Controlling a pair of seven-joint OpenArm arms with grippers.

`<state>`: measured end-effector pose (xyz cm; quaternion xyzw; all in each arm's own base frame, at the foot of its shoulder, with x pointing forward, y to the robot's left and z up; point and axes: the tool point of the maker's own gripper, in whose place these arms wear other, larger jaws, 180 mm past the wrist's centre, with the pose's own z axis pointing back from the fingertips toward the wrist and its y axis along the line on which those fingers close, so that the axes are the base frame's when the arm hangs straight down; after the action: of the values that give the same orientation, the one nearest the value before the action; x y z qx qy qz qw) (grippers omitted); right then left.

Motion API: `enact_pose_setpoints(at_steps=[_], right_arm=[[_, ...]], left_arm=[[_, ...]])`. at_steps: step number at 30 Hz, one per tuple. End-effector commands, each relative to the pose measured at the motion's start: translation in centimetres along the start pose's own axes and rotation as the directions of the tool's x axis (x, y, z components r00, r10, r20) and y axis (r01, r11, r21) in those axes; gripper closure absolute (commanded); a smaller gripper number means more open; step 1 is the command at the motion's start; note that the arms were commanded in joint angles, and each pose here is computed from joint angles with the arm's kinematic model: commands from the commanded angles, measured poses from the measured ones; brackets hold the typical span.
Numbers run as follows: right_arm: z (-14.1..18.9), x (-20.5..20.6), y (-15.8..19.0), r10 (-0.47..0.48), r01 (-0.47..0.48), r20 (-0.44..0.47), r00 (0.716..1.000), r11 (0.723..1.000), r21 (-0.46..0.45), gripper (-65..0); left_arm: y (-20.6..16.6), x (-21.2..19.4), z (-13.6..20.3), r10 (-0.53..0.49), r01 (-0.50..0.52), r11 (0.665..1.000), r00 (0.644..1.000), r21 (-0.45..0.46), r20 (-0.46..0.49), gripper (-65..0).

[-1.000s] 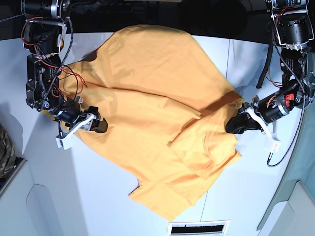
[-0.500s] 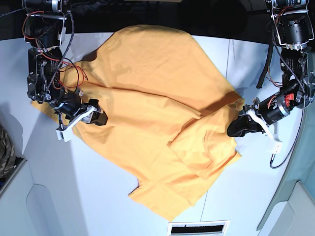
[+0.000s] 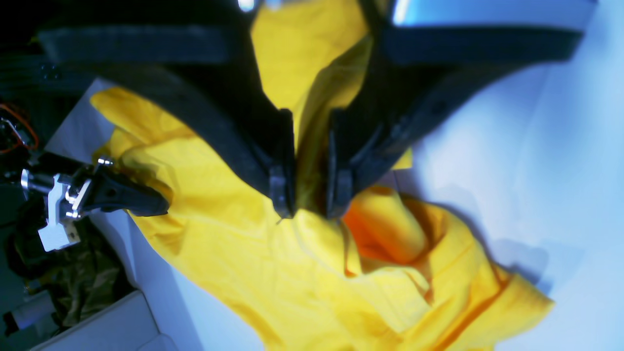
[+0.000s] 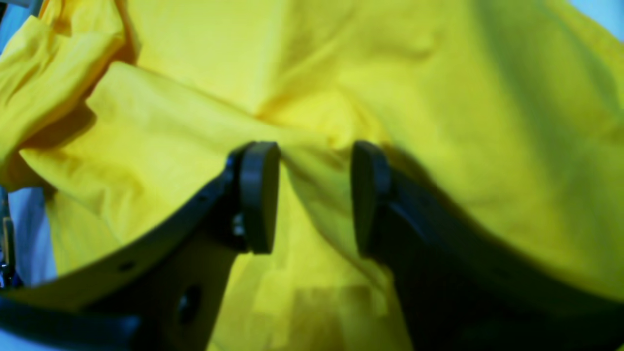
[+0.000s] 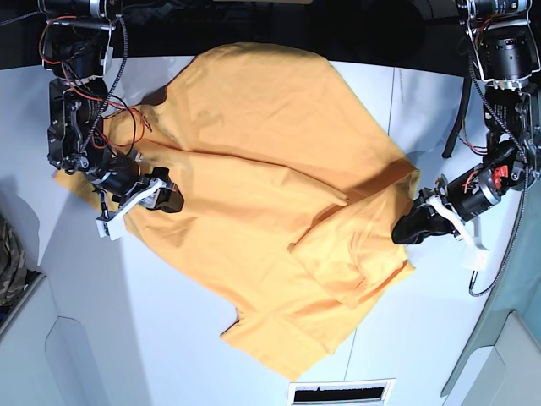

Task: Layout the t-shirt on the table in an organized manner, then fold the t-shirt properly
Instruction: 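Drag the pinched fabric with the left gripper away from the right gripper, then release the fabric and reposition the left gripper on the shirt edge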

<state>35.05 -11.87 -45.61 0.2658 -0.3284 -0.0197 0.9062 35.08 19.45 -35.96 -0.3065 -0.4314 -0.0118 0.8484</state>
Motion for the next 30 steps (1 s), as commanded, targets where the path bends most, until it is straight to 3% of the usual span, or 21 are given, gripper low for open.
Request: enact_pose_setpoints(at_steps=[1, 4, 8, 14, 22, 30], right_arm=[[0.3, 1.7, 0.1, 0.026, -0.026, 0.041, 0.999, 1.000, 0.000, -25.3], [0.3, 1.7, 0.0, 0.029, -0.029, 0.040, 0.999, 1.000, -0.002, -25.3], [0.3, 1.5, -0.4, 0.047, -0.047, 0.035, 0.998, 0.999, -0.023, -25.3], [0.4, 0.7, -1.8, 0.083, -0.081, 0.018, 0.996, 0.992, -0.095, -25.3], [0.5, -0.8, -2.7, 0.058, -0.058, -0.005, 0.998, 0.991, -0.120, -25.3], [0.7, -1.9, -3.4, 0.072, -0.077, -0.035, 0.997, 0.986, -0.145, -25.3]], left_arm=[[-0.4, 2.8, 0.4, -0.030, 0.032, 0.999, 0.997, -0.019, 0.075, -11.4], [-0.5, 3.2, 0.3, -0.036, 0.038, 0.999, 0.996, -0.019, 0.081, -11.1], [-0.2, 3.7, 0.6, -0.044, 0.046, 0.999, 0.995, -0.012, 0.087, 0.0], [2.1, 5.5, 3.0, -0.022, 0.014, 0.998, 0.987, 0.055, 0.158, 0.0], [4.8, 4.9, 5.9, 0.019, -0.044, 0.990, 0.982, 0.131, 0.188, 0.0], [9.1, 2.6, 12.1, 0.064, -0.132, 0.953, 0.967, 0.272, 0.247, 0.0]])
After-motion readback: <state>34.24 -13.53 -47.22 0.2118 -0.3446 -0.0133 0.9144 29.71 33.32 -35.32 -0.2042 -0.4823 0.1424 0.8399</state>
